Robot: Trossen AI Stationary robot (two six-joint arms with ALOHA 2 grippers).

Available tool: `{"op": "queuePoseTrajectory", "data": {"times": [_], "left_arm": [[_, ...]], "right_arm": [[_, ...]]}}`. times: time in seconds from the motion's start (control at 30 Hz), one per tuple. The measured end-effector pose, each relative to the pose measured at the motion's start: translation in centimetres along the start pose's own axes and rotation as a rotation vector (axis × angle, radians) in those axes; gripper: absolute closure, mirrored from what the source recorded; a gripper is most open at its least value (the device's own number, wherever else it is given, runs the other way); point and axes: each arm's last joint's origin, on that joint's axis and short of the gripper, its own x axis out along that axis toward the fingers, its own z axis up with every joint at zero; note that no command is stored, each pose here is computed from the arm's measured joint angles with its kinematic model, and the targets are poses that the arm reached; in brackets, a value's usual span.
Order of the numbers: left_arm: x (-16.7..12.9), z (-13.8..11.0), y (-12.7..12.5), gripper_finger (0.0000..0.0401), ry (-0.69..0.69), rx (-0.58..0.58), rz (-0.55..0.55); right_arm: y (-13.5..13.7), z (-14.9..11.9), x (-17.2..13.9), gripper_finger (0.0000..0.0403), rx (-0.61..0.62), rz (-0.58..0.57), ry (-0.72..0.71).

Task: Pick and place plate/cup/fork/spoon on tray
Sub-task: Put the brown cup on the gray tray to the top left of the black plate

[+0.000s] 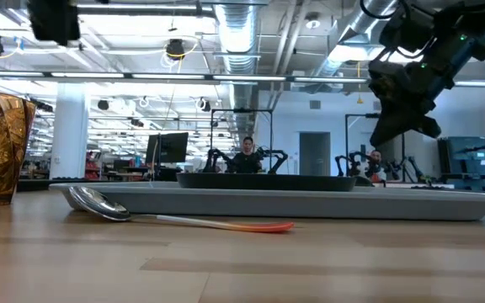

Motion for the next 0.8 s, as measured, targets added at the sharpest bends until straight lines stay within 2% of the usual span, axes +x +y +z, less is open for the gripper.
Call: {"op": "queuePoseTrajectory", "data": {"times": [0.13, 0.23, 0.43, 0.6, 0.8], "left_arm": [[0.0, -1.1, -2.4, 0.0401, 0.078, 0.046, -0.01], [0.2, -2.4, -3.8, 0.0401, 0.105, 0.039, -0.031], [0.1, -4.8, -5.8, 0.0401, 0.017, -0.013, -0.049], [0.8, -6.3, -7.1, 0.0401, 0.034, -0.001, -0.008], [2.4, -7.7, -8.6, 0.0401, 0.087, 0.025, 0.068]], "right_arm": [[0.3, 0.3, 0.0, 0.0397, -0.079, 0.029, -0.037], [0.8, 0.4, 0.0, 0.0397, -0.173, 0.065, -0.058], [3.1, 0.0, -0.3, 0.0397, -0.401, 0.269, -0.086], [5.5, -0.8, -1.0, 0.0397, -0.48, 0.464, -0.124], [7.0, -2.3, -0.3, 0.0397, -0.515, 0.512, -0.075]]}}
